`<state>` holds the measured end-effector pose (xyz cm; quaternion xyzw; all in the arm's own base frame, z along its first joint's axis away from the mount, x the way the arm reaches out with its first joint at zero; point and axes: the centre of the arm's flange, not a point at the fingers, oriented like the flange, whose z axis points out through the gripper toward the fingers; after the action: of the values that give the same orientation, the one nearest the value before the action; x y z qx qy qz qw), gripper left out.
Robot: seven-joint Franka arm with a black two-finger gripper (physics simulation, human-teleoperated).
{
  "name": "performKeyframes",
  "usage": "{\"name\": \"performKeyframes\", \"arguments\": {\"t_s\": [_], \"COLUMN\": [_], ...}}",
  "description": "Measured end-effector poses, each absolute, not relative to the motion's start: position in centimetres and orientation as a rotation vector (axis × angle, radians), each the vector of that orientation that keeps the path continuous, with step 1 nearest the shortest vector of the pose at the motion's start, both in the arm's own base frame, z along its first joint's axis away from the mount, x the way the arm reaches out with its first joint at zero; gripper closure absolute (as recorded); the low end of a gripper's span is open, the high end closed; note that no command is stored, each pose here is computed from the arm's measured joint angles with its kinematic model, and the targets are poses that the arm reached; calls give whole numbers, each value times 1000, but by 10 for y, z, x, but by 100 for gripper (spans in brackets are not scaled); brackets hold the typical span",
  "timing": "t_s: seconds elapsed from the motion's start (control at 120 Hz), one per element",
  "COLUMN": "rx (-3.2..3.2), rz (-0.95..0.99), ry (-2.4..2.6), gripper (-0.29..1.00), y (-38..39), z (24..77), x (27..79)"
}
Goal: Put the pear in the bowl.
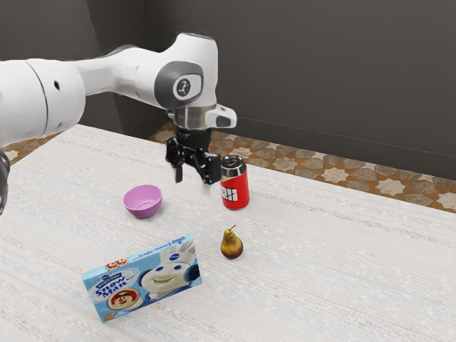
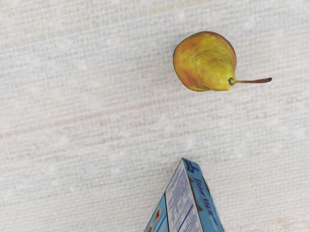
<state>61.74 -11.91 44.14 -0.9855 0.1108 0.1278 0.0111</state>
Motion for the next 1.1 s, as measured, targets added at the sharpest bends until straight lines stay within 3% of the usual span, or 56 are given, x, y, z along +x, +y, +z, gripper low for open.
{"name": "performKeyframes", "arguments": {"t_s": [0.25, 0.658, 1.1], "rx": [-3124, -3148, -3055], "rz": [440, 412, 548], "ry": [392, 398, 424], "gripper": [0, 0, 2], "y": [-160, -180, -170], "z": [350, 283, 246], "x": [642, 684, 677]}}
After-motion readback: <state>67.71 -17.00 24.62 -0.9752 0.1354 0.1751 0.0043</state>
